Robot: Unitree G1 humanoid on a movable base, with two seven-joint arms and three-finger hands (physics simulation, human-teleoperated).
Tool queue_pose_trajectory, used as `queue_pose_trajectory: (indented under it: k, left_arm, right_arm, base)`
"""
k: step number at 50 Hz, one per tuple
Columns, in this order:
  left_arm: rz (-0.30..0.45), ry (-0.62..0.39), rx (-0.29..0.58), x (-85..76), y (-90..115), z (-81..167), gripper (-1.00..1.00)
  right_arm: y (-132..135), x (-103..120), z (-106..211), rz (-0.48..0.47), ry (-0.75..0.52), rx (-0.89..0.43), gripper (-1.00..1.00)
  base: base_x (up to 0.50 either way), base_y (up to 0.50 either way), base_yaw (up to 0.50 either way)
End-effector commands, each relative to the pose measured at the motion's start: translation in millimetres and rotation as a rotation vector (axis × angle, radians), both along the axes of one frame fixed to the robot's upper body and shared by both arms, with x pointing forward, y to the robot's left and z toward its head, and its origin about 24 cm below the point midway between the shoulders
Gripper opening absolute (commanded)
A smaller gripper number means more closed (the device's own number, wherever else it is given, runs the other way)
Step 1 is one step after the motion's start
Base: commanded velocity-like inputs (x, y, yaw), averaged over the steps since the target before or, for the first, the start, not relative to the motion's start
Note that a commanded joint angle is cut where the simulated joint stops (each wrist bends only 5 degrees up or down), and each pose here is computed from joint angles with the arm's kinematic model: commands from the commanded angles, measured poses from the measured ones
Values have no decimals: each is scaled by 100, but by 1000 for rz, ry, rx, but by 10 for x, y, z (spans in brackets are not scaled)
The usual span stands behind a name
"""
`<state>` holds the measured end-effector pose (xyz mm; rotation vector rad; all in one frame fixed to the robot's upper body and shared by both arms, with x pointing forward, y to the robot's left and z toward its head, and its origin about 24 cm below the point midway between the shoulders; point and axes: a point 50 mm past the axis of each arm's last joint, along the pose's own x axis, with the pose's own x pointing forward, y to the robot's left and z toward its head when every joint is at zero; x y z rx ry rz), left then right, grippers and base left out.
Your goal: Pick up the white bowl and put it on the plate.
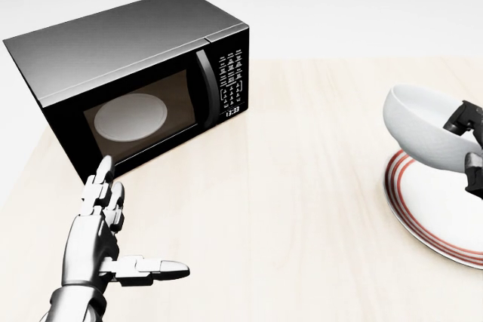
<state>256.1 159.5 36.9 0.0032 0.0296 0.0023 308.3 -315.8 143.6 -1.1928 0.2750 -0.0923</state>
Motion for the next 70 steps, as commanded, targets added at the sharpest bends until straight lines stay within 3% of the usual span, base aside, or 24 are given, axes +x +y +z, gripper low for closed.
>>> queue_pose_trajectory:
  k: [1,26,70]
  left_arm:
    - [1,2,0,0,-2,-2,100]
    - [1,1,0,-5,1,-9,100]
    - [0,-2,-2,-4,1,-1,100]
  right_arm:
    - [-58,-5,94,-43,-47,-75,-100]
    - [-97,-12,123,-62,-56,-101,-100]
    - [-358,321,-147,-238,-1,-100,-100]
  base:
    - [0,0,0]
    - [0,0,0]
    - [0,0,0]
